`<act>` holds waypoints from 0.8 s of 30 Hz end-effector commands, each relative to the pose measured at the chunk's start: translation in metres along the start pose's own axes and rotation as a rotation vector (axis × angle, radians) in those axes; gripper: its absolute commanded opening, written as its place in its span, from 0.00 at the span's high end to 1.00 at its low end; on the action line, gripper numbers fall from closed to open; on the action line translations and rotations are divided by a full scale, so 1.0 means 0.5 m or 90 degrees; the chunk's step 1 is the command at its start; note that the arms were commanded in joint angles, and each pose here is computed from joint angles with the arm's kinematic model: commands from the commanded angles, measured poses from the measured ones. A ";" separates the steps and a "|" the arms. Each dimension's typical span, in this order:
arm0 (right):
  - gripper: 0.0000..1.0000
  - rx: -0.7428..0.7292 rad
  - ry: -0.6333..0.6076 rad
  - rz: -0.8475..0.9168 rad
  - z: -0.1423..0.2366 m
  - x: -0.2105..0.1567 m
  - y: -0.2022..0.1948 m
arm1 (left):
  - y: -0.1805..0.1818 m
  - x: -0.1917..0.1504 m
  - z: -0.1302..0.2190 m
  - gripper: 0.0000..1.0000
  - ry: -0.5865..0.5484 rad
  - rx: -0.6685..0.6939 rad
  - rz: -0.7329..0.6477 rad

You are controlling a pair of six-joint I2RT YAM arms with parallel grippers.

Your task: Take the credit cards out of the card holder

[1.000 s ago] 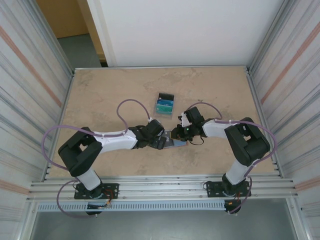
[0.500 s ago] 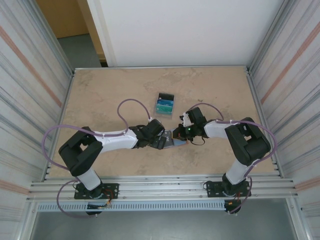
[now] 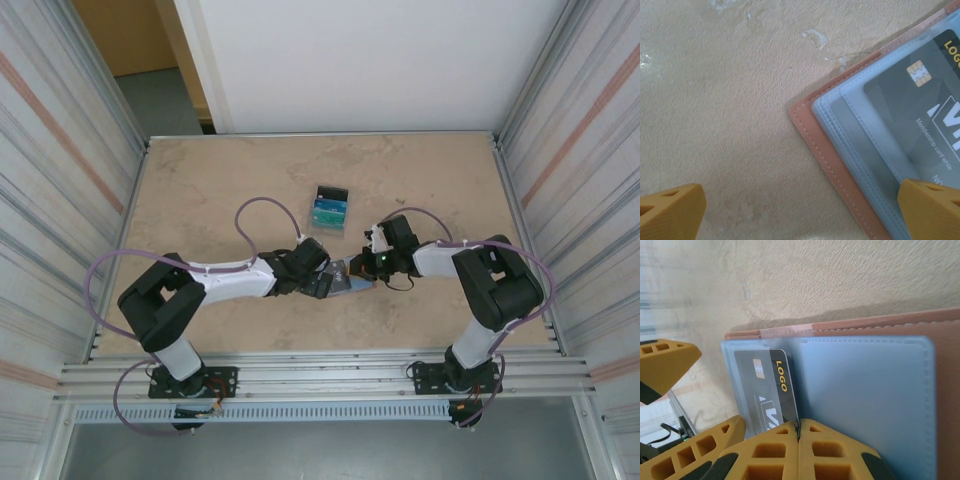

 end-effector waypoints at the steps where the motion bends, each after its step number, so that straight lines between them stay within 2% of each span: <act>1: 1.00 -0.010 -0.004 -0.019 0.018 -0.007 -0.011 | 0.019 -0.026 -0.009 0.01 0.037 0.037 -0.014; 6: 1.00 -0.019 -0.010 -0.017 0.031 -0.005 -0.014 | 0.012 -0.013 0.001 0.01 0.024 0.025 -0.015; 15: 1.00 -0.021 -0.006 -0.022 0.028 -0.008 -0.018 | -0.031 0.060 0.042 0.01 -0.043 -0.031 -0.009; 24: 1.00 -0.027 -0.006 -0.026 0.028 -0.015 -0.026 | -0.043 0.058 -0.011 0.01 -0.007 -0.023 -0.035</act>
Point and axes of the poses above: each hand's point on the last joint's axis, 136 mm out from that joint toward the fingers, its own z axis back along the fingers, its own y axis along the line the jaws close on, x = y × z, the point moved 2 cm from there along z, back along the fingers, and after that the axes turned 8 degrees about z, right-handed, at the moved point
